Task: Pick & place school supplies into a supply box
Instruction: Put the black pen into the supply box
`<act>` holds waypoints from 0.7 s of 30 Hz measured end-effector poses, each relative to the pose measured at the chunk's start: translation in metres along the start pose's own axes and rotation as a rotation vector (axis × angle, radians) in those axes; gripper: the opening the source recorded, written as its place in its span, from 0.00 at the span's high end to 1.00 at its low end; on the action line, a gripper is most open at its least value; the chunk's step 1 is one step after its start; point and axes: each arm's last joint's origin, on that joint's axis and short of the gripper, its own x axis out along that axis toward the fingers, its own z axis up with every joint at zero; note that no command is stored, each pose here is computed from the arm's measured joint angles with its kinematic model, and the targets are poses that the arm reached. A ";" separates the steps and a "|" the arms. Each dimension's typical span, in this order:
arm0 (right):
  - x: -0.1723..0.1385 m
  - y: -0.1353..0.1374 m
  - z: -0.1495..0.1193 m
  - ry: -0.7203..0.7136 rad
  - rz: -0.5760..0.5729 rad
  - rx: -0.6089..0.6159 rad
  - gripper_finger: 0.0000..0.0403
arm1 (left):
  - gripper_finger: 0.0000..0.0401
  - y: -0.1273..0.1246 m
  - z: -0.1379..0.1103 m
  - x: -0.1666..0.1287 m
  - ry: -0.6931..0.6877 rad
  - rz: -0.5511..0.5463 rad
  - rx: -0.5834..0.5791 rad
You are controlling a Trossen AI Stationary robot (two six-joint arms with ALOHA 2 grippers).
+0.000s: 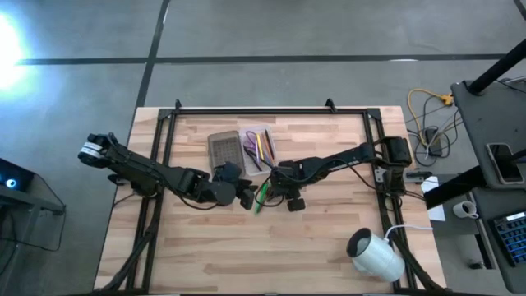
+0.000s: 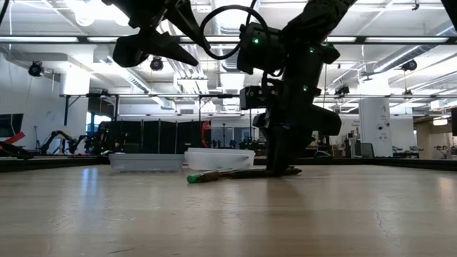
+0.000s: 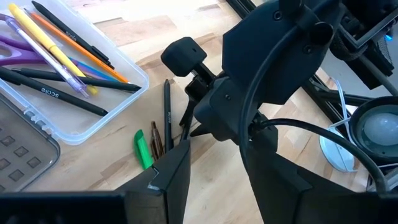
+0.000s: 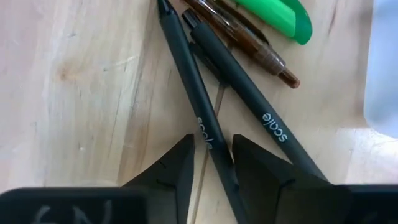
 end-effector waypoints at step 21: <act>-0.054 0.006 -0.010 -0.105 0.214 0.510 0.96 | 0.65 0.000 0.000 0.000 -0.013 0.007 0.001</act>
